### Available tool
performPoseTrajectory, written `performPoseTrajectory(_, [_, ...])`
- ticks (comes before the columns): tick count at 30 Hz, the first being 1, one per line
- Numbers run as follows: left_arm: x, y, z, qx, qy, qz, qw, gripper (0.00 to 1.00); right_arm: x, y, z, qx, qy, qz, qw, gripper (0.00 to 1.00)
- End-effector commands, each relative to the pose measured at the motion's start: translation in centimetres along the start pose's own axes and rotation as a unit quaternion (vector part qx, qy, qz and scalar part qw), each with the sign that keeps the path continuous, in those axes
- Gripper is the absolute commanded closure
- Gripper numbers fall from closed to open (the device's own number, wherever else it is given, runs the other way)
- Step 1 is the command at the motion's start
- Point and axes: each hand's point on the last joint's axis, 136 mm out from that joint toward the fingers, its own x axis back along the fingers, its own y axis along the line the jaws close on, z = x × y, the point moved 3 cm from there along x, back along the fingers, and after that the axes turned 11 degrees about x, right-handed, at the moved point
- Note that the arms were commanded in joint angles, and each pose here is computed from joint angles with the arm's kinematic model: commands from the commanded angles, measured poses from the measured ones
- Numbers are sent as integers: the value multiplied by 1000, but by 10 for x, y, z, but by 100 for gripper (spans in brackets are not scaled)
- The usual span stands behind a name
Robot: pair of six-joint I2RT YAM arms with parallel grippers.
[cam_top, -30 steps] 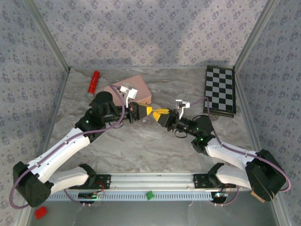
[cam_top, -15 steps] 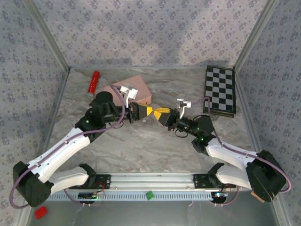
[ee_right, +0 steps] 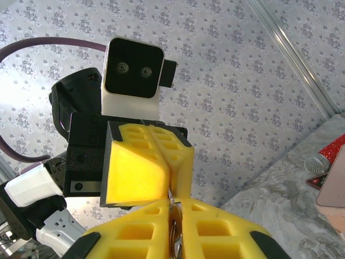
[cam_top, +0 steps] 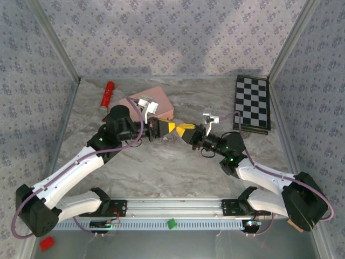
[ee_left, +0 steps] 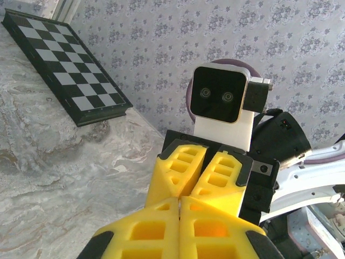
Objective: Unlock a padlock with a key
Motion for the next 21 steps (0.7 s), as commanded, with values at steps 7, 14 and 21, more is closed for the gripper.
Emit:
performPoseTrajectory(7, [0, 3, -4, -6, -16, -1, 1000, 78, -4, 6, -13, 5, -14, -3, 1000, 100])
performPoseTrajectory(14, [20, 22, -13, -9, -72, -71, 995, 33, 15, -15, -10, 3, 7, 65, 998, 100])
performPoseTrajectory(21, [74, 87, -27, 78, -171, -197, 962, 18, 48, -34, -7, -8, 39, 136, 990, 100])
